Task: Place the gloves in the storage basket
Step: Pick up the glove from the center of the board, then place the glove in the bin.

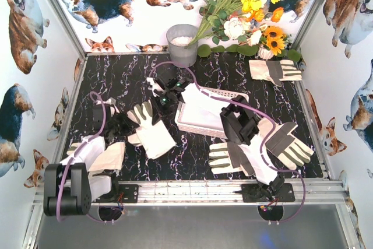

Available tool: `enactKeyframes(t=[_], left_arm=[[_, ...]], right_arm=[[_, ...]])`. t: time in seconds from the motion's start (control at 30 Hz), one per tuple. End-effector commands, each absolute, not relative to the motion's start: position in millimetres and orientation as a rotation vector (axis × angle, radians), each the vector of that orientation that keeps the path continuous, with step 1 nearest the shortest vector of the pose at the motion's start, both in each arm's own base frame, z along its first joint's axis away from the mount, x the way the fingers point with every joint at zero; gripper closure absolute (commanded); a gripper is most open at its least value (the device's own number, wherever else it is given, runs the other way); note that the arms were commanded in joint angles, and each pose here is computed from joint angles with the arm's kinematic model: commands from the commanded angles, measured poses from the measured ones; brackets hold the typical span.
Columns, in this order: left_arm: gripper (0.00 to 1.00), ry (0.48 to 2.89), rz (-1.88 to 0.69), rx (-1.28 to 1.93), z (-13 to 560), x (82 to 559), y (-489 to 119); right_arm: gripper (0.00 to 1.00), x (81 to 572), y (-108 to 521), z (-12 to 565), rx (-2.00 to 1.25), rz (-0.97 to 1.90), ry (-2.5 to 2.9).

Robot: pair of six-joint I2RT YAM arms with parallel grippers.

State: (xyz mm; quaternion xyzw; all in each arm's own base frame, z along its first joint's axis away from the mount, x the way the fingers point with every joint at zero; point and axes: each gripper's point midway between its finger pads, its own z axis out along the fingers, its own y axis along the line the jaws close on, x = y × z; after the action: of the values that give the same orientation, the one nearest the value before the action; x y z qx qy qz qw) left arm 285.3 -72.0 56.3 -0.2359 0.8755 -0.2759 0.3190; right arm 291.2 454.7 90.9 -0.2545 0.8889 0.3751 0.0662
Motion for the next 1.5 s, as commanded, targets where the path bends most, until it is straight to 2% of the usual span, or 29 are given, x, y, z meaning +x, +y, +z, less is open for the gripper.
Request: enactKeyframes(t=[0.0,0.1,0.23,0.5,0.57,0.67,0.77,1.2,1.4,1.47], left_arm=[[0.96,2.358,-0.882,-0.617,55,257,-94],[0.71,2.349,-0.867,-0.575,66,254,-92],[0.5,2.296,-0.853,-0.533,83,257,-91],[0.25,2.179,-1.073,-0.489,96,256,-113],[0.14,2.115,-1.16,-0.443,108,256,-122],[0.05,2.019,-1.282,-0.358,129,255,-134],[0.0,1.972,-1.342,-0.325,139,252,-139],[0.0,1.846,-1.489,-0.081,194,247,-176],[0.0,1.744,-1.593,0.028,228,237,-206],[0.03,1.732,-1.583,0.012,230,240,-205]], right_arm=[[1.0,281,433,136,-0.898,1.112,2.557],[1.0,271,415,137,-0.951,1.048,2.549],[1.0,257,398,138,-1.022,1.033,2.523],[1.0,245,379,152,-0.988,1.15,2.464],[1.0,244,373,161,-0.962,1.217,2.433],[1.0,245,364,169,-0.932,1.275,2.416],[1.0,245,358,180,-0.93,1.297,2.382],[1.0,221,349,255,-1.04,1.475,2.123],[1.0,222,345,261,-1.032,1.442,2.113],[1.0,225,342,256,-1.035,1.392,2.13]])
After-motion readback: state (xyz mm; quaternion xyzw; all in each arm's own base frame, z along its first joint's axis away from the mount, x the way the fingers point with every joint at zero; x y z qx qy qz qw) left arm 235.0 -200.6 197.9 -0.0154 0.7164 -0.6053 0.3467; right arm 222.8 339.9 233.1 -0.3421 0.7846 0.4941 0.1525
